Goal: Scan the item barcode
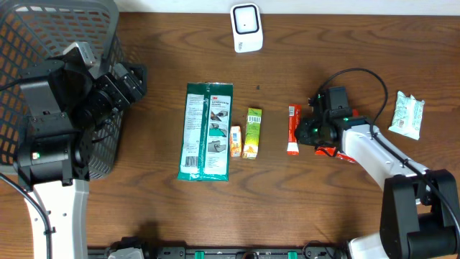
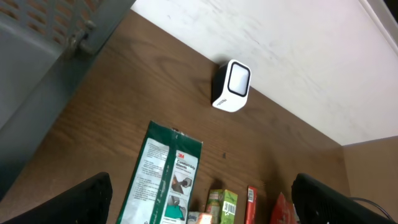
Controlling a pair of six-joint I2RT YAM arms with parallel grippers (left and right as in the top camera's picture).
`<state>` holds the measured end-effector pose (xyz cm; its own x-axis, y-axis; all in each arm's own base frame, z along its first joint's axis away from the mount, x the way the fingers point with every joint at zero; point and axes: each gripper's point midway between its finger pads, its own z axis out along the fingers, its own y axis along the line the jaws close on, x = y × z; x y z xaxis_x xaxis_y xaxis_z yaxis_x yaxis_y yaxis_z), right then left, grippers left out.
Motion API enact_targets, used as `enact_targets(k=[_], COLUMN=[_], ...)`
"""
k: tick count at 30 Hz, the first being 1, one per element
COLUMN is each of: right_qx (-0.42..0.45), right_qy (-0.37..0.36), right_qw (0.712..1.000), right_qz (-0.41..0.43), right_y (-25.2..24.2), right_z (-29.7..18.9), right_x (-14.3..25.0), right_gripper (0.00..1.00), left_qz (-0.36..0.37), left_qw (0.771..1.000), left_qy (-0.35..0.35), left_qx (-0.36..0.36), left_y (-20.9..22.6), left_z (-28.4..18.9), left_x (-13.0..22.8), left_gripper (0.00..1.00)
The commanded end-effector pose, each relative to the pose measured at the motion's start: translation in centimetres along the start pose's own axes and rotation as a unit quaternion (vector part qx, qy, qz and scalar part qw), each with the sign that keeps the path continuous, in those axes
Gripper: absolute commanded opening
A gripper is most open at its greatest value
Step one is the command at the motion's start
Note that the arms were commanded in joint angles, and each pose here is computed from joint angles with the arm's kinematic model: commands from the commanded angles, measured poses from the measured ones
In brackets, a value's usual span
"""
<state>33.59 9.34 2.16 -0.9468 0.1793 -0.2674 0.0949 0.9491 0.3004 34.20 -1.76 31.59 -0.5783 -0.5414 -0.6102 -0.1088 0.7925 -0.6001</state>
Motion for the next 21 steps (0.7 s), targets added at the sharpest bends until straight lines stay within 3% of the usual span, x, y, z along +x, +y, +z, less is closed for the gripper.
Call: enact_targets(k=[1,8,14,16,18,21], right_qx=[-0.009,0.008,0.030,0.029,0.027,0.026], right_qy=[0.005,0.008,0.016,0.016,0.016,0.014], right_qw=[1.000,1.000,0.999,0.999,0.999,0.999], right_qz=[0.015,0.004,0.000,0.000,-0.001,-0.012], right_y=[0.3,0.0,-0.6,-0.6,-0.5,-0.4], right_z=[0.3,2.2,3.6,3.6,3.5,3.3], right_x=[0.1,0.3,0.8,0.8,0.8,0.6], right_gripper=[0.33,0.30,0.20,0.08,0.02,0.01], left_qz=[0.005,0.005,0.005,0.005,0.005,0.005], left_qw=[1.000,1.000,1.000,1.000,1.000,1.000], left_qy=[-0.010,-0.010,-0.010,-0.010,-0.010,-0.010], left_qx=[-0.002,-0.002,-0.002,-0.002,-0.002,-0.002], left_y=[-0.1,-0.1,-0.1,-0.1,-0.1,-0.1], left_z=[-0.3,-0.3,-0.3,-0.3,-0.3,-0.3], left_x=[-0.6,-0.6,-0.6,-0.6,-0.6,-0.6], left_gripper=[0.93,0.93,0.93,0.93,0.93,0.93])
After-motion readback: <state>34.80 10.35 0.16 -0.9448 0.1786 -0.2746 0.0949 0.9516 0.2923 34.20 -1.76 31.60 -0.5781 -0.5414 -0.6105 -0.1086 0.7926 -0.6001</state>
